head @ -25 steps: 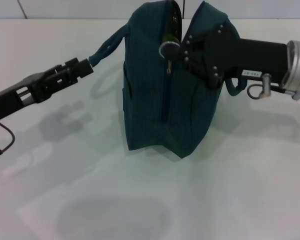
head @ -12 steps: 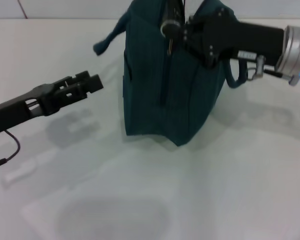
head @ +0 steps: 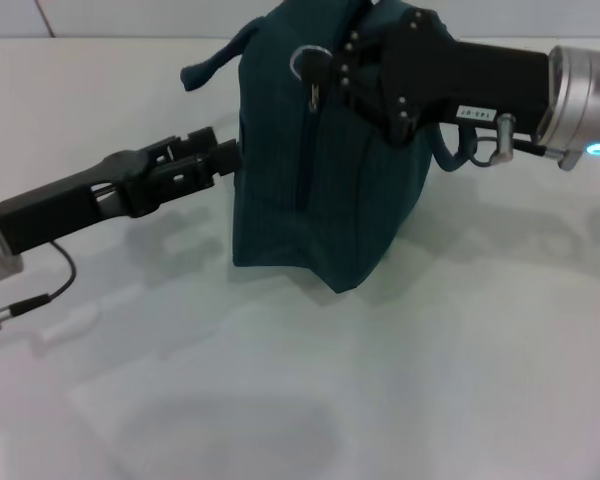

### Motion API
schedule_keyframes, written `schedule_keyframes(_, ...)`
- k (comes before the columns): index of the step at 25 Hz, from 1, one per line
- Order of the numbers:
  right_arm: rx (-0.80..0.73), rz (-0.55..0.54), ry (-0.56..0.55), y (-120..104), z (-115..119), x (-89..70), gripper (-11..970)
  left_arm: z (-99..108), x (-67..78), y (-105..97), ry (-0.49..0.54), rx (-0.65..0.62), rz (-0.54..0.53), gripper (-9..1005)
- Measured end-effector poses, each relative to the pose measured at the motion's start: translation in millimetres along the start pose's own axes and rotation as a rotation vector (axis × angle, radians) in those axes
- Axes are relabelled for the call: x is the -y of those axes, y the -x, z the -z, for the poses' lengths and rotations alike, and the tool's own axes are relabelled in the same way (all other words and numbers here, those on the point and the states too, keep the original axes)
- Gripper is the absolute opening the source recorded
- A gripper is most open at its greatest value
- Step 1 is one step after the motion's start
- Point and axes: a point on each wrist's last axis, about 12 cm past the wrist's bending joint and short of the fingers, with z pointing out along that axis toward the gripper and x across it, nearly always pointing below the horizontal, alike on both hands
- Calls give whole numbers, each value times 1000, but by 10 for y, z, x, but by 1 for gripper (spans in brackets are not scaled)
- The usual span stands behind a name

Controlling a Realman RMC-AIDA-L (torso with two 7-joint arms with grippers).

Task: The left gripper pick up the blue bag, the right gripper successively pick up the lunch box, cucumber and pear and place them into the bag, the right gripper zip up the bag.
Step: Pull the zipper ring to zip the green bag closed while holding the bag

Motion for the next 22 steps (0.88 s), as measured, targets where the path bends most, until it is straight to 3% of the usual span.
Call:
schedule_keyframes(11,-4,-28,-21,-58,89,-16,6,-266,-75,31,-21,-3,-90,862)
schedule_keyframes(22,-4,-33,-28,-71,121,-20,7,-353,-95,72,-23,-11,-99,754)
